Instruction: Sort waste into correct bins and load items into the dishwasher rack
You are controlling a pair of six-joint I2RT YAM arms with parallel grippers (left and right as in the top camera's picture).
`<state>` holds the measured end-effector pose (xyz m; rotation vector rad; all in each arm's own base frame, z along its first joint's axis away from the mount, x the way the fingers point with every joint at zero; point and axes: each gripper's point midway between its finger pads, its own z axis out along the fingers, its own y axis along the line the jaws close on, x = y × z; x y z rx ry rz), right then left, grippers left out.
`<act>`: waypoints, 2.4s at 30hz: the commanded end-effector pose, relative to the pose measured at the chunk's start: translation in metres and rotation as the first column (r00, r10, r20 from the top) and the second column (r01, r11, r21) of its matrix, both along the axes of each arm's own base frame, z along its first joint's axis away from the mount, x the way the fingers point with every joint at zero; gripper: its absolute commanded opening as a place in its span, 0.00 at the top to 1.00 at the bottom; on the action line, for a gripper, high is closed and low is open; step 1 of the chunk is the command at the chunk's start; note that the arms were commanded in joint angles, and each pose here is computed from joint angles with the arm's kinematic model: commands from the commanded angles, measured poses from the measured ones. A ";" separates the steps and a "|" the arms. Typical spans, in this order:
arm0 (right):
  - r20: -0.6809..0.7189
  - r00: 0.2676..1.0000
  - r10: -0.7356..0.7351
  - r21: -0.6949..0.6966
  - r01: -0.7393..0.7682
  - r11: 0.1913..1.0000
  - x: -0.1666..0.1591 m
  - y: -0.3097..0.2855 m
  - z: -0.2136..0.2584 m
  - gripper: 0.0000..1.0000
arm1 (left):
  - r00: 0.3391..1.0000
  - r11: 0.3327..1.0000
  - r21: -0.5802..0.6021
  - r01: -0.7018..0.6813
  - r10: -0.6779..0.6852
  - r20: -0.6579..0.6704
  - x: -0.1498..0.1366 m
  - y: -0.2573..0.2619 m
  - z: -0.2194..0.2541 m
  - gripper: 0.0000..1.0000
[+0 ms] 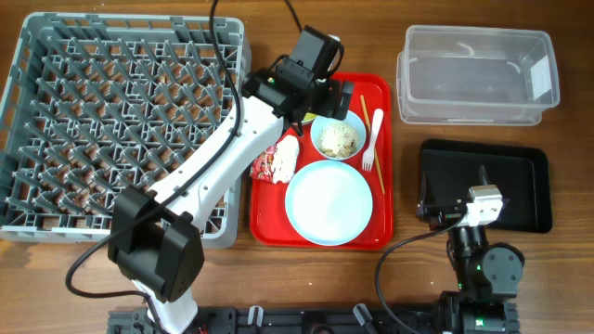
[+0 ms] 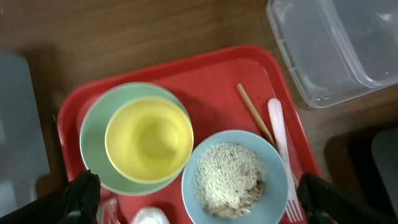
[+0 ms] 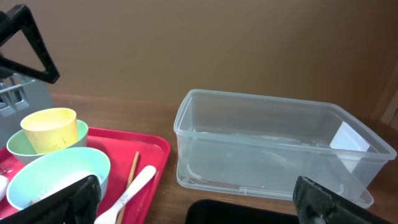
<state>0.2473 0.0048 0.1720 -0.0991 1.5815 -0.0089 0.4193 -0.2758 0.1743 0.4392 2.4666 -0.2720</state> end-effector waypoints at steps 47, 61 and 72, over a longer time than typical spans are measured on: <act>0.003 1.000 -0.006 -0.007 0.006 1.000 0.000 -0.001 0.000 0.00 | 0.828 0.831 -0.199 -0.520 0.547 0.119 -0.050 0.176 0.159 0.00; 0.098 0.943 0.319 0.300 -0.334 0.894 -0.013 0.055 0.029 0.00 | 0.334 0.316 -0.114 -0.942 0.916 -0.220 -0.126 0.358 0.121 0.00; 0.410 0.783 0.467 0.737 -0.587 0.336 -0.057 0.077 0.131 0.00 | 0.319 0.302 -0.109 -0.947 0.921 -0.223 -0.127 0.362 0.120 0.00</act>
